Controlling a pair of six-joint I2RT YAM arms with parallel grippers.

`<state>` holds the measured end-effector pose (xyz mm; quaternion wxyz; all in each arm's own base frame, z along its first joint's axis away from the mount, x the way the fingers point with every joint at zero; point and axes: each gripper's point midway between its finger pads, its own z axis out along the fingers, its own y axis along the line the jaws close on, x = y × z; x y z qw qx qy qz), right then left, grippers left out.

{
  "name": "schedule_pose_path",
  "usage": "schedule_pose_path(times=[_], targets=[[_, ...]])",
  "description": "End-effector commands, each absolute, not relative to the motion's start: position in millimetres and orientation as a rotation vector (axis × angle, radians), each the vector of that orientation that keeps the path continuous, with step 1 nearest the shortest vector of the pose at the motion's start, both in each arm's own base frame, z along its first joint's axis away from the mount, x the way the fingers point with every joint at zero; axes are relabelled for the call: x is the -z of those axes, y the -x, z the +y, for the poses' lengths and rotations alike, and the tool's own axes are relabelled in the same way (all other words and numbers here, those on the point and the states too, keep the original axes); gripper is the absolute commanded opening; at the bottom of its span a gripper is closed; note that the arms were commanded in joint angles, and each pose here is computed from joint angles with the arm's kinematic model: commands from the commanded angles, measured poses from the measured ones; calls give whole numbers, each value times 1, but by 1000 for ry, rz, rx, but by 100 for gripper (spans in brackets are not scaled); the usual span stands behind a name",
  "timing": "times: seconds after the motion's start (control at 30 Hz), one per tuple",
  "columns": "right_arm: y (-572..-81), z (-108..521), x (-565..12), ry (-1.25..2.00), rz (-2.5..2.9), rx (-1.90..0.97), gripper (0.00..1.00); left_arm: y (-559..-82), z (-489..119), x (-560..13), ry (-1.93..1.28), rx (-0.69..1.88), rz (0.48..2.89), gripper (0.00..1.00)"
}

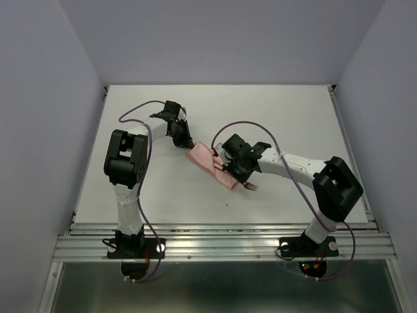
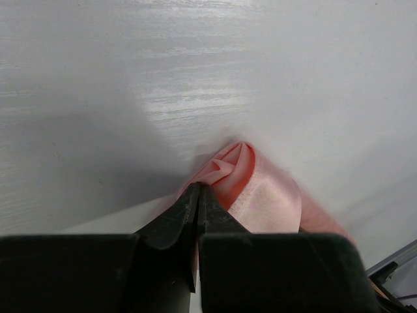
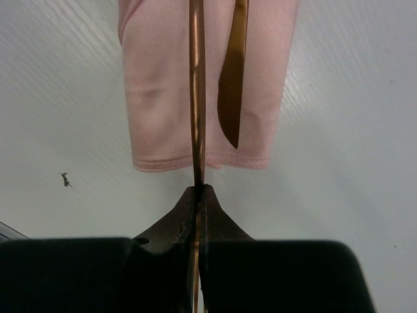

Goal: Fold the napkin into a case and place the utensils inside
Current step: Stuff the fork into the folded napkin.

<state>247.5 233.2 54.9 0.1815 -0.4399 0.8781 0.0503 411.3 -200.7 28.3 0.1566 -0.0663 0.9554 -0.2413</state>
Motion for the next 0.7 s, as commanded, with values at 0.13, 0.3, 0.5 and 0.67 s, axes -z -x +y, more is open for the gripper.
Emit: schedule_pose_path(times=[0.13,0.3,0.5,0.67], targets=[[-262,269,-70,1150,2514,-189,1,-412,-198,-50,164,698,2691,11],[-271,284,-69,1086,2551,-187,1,-412,-198,-51,157,694,2690,11],[-279,308,-73,1024,2535,-233,1,-412,-199,-50,154,699,2693,11],[-286,319,-71,997,2529,-261,1,-411,-199,-49,152,705,2694,11]])
